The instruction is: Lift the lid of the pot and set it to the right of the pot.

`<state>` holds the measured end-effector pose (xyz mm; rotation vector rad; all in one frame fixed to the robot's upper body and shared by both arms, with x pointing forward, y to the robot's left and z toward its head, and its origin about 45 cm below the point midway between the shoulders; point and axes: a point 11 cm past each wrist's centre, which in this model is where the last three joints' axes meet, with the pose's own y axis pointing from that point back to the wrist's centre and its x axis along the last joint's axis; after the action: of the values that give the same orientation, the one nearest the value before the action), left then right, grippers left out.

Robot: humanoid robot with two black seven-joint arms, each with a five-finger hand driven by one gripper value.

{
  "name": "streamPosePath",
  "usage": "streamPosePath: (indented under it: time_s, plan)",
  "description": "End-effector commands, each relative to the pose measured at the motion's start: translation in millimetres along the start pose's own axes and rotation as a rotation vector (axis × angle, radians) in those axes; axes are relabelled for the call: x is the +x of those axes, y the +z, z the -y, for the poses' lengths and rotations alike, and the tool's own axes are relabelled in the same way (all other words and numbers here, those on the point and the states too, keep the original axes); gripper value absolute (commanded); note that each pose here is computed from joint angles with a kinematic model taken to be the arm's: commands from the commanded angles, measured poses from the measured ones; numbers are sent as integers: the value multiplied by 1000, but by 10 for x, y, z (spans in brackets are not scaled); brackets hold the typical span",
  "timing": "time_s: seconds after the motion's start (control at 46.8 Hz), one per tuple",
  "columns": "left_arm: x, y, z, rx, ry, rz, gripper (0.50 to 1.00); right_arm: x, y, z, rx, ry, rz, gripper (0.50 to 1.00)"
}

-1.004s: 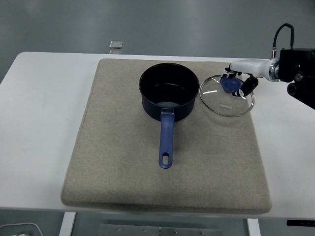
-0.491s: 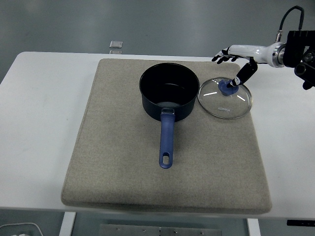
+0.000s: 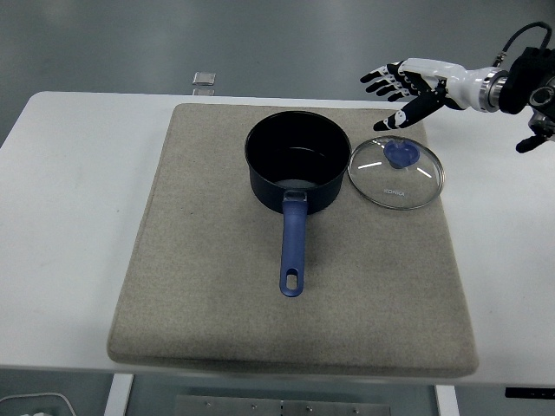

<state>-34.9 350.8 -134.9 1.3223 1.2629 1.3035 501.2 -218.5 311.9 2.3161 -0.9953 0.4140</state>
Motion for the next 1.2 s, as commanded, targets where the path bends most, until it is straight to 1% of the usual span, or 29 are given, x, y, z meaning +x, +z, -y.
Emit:
streamPosePath:
  time_s: [0.0,0.064,0.128,0.192,0.278,0.342,0.449,0.513,0.62,0.705,0.791,0.855,0.897,0.94,1.026,1.175]
  plan:
    - [-3,0,0,0,-1,0,1000,-41,55,26,11,4,72,901]
    - [-3,0,0,0,-1,0,1000,-44,54,31,33,10,128,901]
    - [-3,0,0,0,-1,0,1000,-50,31,40,65,17,202,901]
    - [2,0,0,0,1,0,1000,-67,70,39,89,24,289,903]
    - [2,0,0,0,1,0,1000,-48,40,42,138,42,406,903]
    - [2,0,0,0,1,0,1000,-71,68,58,157,47,487,903]
    - [2,0,0,0,1,0,1000,-119,65,94,198,36,620,903]
    - [2,0,0,0,1,0,1000,-131,121,100,198,39,706,903]
    - [2,0,0,0,1,0,1000,-190,142,145,204,36,848,903]
    - [2,0,0,0,1,0,1000,-184,190,150,212,51,938,903]
    - [-3,0,0,0,-1,0,1000,-155,213,138,230,61,999,903]
    - [2,0,0,0,1,0,1000,-156,275,126,241,70,1055,903]
    - [2,0,0,0,1,0,1000,-152,292,118,251,73,1084,905]
    - [2,9,-1,-1,1,0,1000,-159,314,115,252,75,1097,907]
    - [-3,0,0,0,-1,0,1000,-169,340,104,268,75,1102,915]
    - [2,0,0,0,1,0,1000,-115,287,83,300,77,1112,915]
